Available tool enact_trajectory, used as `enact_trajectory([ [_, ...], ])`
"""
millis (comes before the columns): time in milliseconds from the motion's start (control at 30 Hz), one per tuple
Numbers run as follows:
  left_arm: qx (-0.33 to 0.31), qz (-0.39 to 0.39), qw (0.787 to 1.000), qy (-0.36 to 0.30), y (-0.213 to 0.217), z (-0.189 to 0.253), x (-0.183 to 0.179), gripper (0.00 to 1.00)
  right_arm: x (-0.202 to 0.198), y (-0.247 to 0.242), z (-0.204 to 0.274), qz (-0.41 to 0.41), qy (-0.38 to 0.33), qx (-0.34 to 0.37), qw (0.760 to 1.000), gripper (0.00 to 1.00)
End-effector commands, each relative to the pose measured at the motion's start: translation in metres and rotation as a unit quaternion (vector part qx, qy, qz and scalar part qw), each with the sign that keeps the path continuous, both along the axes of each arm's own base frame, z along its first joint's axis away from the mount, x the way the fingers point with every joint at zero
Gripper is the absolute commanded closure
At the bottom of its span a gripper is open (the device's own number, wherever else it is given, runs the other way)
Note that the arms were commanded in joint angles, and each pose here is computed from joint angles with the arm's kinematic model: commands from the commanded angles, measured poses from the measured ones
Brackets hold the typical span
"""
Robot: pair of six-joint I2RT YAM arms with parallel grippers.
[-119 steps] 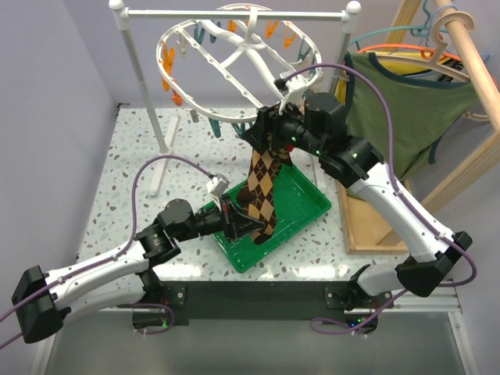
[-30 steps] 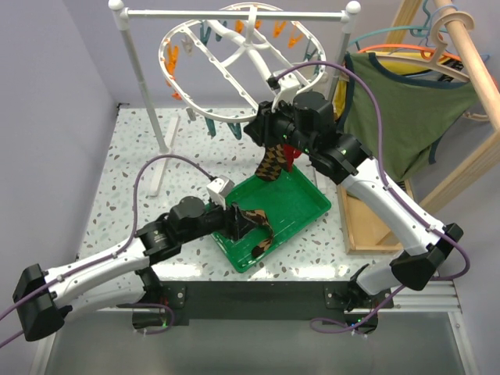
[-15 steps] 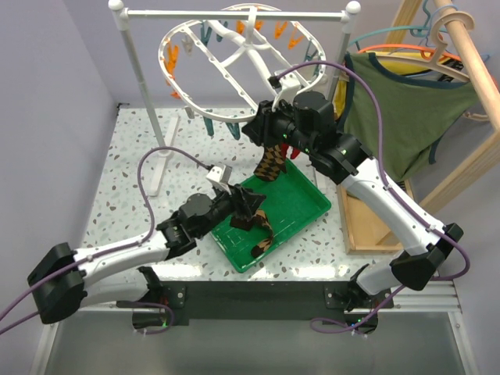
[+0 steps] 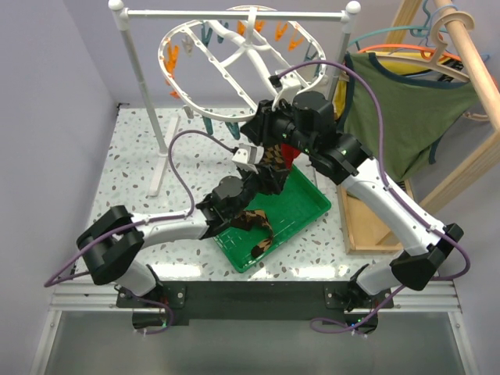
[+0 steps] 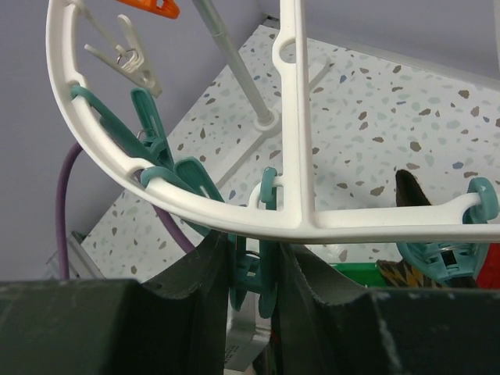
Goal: Remove the socks clipped to the hanger
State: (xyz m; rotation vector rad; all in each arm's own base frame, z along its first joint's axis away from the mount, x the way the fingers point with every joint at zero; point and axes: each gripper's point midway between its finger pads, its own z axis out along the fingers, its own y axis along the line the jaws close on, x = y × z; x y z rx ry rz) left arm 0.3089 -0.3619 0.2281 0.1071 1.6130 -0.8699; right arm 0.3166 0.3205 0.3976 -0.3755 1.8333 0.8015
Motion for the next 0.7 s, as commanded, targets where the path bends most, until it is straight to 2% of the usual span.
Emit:
enact_trajectory([
  [0, -0.04, 0.042, 0.997, -0.046, -0.005, 0.036, 0.023, 0.28, -0.013, 0.001, 0.03, 0.01, -0.017, 0.032, 0.999, 1.0],
  [33, -0.031, 0.046, 0.997, -0.051, -0.007, 0.032, 0.027, 0.33, -0.014, 0.001, 0.031, 0.011, -0.017, 0.034, 0.999, 1.0],
  [133, -0.017, 0.058, 0.996, -0.072, -0.012, 0.036, 0.031, 0.37, -0.016, 0.003, 0.032, 0.014, -0.017, 0.036, 0.999, 1.0],
  [300, 0.007, 0.076, 0.995, -0.068, -0.021, 0.032, 0.043, 0.47, -0.02, 0.003, 0.035, 0.012, -0.018, 0.038, 0.999, 1.0],
  [333, 0.021, 0.08, 0.994, -0.065, -0.021, 0.026, 0.045, 0.59, -0.02, 0.003, 0.034, 0.012, -0.017, 0.039, 0.999, 1.0],
  [367, 0.026, 0.096, 0.993, -0.061, -0.016, 0.023, 0.048, 0.64, -0.02, 0.003, 0.034, 0.011, -0.016, 0.038, 0.999, 1.0],
  [400, 0.03, 0.099, 0.993, -0.061, -0.015, 0.024, 0.049, 0.77, -0.021, 0.003, 0.034, 0.011, -0.017, 0.038, 0.999, 1.0],
  [467, 0.051, 0.1, 0.992, -0.065, -0.013, 0.022, 0.049, 0.88, -0.022, 0.003, 0.032, 0.011, -0.014, 0.037, 0.999, 1.0],
  [500, 0.058, 0.098, 0.992, -0.062, -0.013, 0.02, 0.048, 1.0, -0.024, 0.003, 0.032, 0.012, -0.014, 0.037, 0.999, 1.0],
  [667, 0.064, 0.061, 0.995, -0.05, -0.004, 0.016, 0.025, 1.0, -0.024, 0.002, 0.027, 0.012, -0.011, 0.031, 0.999, 0.97],
])
